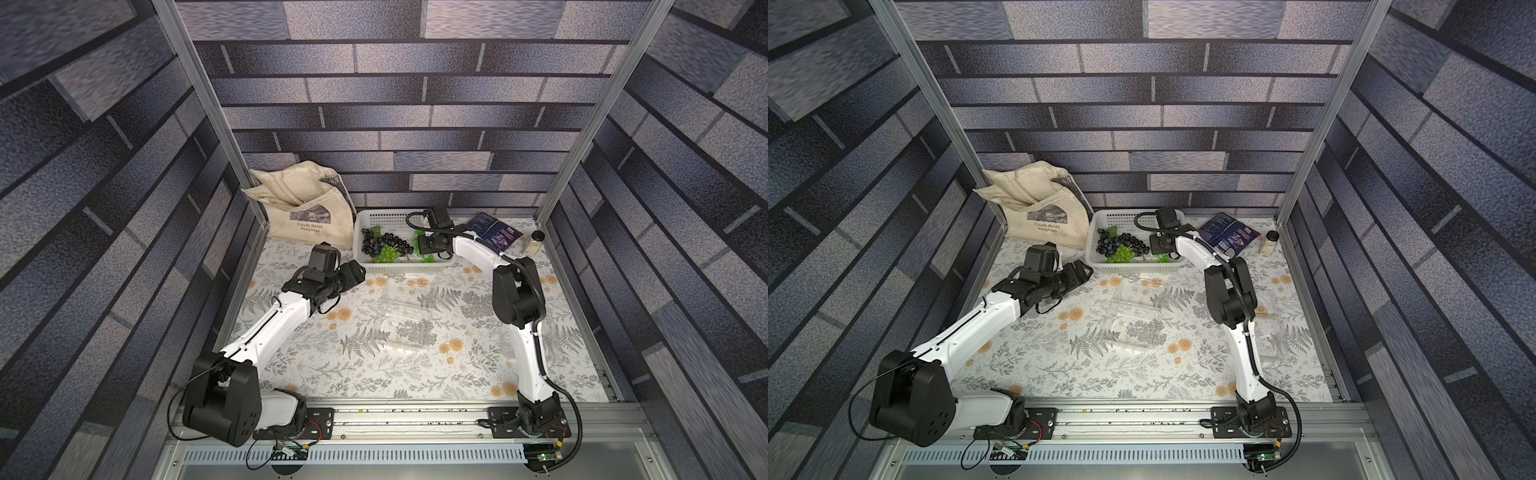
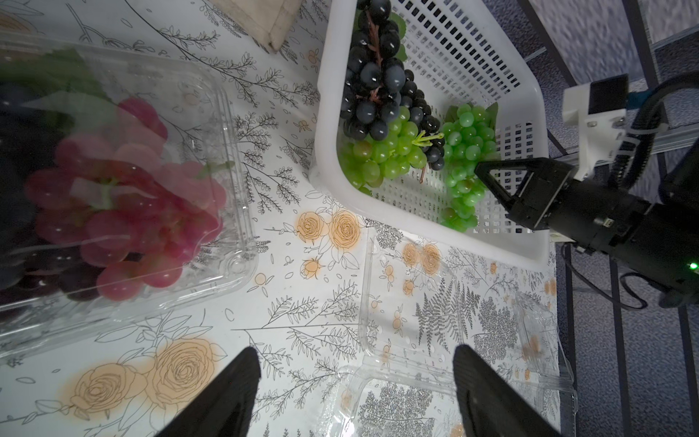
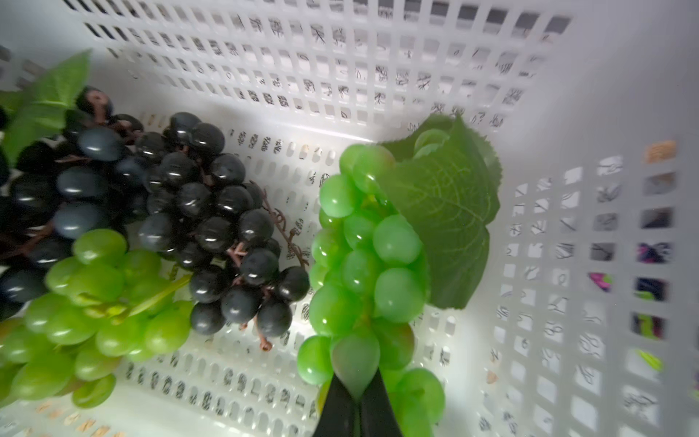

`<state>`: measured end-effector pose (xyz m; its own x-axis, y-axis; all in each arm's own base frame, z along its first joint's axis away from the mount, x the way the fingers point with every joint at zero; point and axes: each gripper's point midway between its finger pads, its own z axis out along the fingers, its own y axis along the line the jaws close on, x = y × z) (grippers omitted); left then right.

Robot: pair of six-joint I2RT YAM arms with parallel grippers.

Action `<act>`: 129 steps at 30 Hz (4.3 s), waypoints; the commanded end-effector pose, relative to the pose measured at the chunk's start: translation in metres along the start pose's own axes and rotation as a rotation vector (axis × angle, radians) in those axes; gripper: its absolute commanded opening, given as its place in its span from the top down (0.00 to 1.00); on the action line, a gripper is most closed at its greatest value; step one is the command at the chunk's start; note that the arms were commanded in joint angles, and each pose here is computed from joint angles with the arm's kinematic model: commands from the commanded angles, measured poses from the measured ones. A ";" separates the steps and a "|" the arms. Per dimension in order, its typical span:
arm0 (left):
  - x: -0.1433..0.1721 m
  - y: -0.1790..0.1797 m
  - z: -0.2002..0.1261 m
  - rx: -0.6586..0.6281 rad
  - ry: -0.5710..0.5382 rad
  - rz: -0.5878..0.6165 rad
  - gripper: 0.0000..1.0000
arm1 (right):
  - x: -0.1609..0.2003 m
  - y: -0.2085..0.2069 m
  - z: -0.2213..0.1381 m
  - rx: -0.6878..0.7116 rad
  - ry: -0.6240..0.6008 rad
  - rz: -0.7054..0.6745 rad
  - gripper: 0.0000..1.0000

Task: Pack grapes into containers
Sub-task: Pick up the grape from the basket, then place the grape into the packing box.

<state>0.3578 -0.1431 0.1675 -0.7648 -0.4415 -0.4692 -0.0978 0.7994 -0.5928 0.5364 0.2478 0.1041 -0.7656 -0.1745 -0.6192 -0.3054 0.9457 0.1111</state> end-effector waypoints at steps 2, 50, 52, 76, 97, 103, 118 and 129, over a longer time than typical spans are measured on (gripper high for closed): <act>0.002 0.002 -0.005 0.003 -0.004 0.010 0.17 | -0.044 0.008 -0.063 -0.041 -0.125 -0.039 1.00; 0.022 -0.003 -0.066 -0.021 -0.078 0.076 0.16 | 0.134 0.158 -0.242 -0.464 0.056 -0.305 1.00; 0.023 -0.004 -0.067 -0.021 -0.078 0.075 0.16 | 0.140 0.161 -0.240 -0.475 0.070 -0.310 1.00; 0.033 0.001 -0.065 -0.044 -0.069 0.076 0.16 | 0.195 0.196 -0.206 -0.574 0.199 -0.343 1.00; 0.035 0.004 -0.066 -0.050 -0.071 0.078 0.16 | 0.220 0.168 -0.168 -0.415 0.246 -0.361 0.99; 0.034 0.004 -0.065 -0.051 -0.071 0.077 0.15 | 0.211 0.162 -0.167 -0.368 0.222 -0.389 0.99; 0.034 0.005 -0.066 -0.055 -0.072 0.076 0.15 | 0.216 0.199 -0.159 -0.469 0.208 -0.370 0.89; 0.035 0.006 -0.067 -0.057 -0.070 0.079 0.15 | 0.212 0.195 -0.169 -0.427 0.176 -0.362 0.56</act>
<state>0.2925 -0.1318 0.1934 -0.7294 -0.4028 -0.5530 -0.0646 0.8452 -0.5305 0.2172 0.3485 0.1034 -0.6562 -0.5716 -0.4926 -0.7368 0.6262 0.2550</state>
